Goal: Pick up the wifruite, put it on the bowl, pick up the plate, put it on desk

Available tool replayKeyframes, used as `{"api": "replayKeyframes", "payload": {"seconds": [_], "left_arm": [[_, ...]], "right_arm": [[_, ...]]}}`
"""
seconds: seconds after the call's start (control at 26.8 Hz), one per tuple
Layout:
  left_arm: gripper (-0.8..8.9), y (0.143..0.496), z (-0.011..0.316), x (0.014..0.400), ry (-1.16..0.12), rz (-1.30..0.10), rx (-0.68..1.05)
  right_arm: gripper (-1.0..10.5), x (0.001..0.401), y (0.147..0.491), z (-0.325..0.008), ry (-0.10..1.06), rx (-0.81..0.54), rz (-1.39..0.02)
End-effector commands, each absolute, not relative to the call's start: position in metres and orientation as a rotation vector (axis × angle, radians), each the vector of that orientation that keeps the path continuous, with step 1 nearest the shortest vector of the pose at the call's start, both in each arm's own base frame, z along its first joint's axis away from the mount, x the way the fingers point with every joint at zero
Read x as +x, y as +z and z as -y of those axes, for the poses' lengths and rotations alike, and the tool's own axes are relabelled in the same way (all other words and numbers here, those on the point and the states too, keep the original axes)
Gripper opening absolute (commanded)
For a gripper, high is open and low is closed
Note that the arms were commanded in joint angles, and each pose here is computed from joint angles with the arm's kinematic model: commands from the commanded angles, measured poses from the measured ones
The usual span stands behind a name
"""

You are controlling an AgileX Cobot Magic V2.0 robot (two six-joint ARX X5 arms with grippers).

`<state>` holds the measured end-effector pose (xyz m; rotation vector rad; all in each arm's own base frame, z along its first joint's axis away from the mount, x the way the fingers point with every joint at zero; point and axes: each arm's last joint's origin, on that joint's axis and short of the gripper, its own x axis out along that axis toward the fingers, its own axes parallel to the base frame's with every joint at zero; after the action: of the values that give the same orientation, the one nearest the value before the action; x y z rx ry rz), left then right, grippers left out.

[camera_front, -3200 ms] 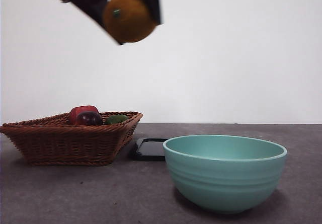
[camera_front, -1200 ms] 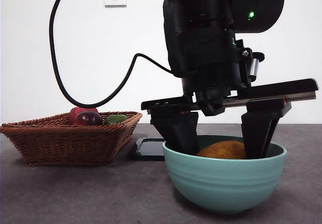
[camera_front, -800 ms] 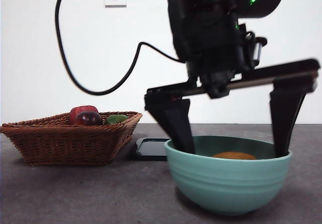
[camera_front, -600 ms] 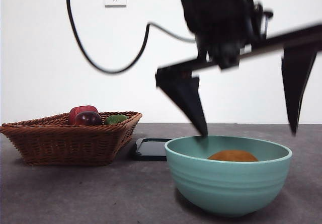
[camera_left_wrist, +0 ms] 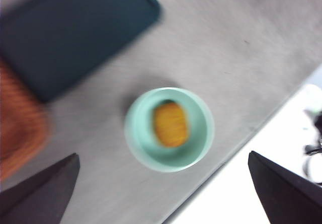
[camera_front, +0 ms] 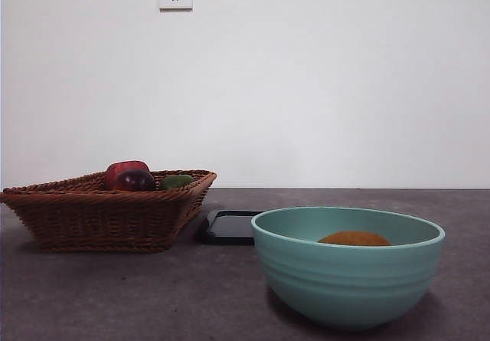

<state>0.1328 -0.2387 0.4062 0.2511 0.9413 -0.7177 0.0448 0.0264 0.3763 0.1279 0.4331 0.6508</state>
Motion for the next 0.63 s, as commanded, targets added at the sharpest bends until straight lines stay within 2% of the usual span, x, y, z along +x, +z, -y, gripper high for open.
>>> {"api": "replayKeyframes", "payload": {"seconds": [0.04, 0.11, 0.3, 0.63], "left_arm": [[5.35, 0.429, 0.212, 0.118, -0.680, -0.860, 0.273], [5.35, 0.442, 0.186, 0.105, -0.653, -0.821, 0.273], [5.35, 0.454, 0.128, 0.075, -0.705, -0.726, 0.274], [5.31, 0.438, 0.068, 0.044, -0.730, -0.642, 0.210]], "right_arm": [[5.7, 0.043, 0.382, -0.026, 0.656, 0.136, -0.410], [5.7, 0.043, 0.382, -0.026, 0.656, 0.136, -0.410], [5.7, 0.043, 0.382, -0.026, 0.656, 0.136, -0.409], [5.7, 0.043, 0.383, -0.026, 0.658, 0.136, -0.394]]}}
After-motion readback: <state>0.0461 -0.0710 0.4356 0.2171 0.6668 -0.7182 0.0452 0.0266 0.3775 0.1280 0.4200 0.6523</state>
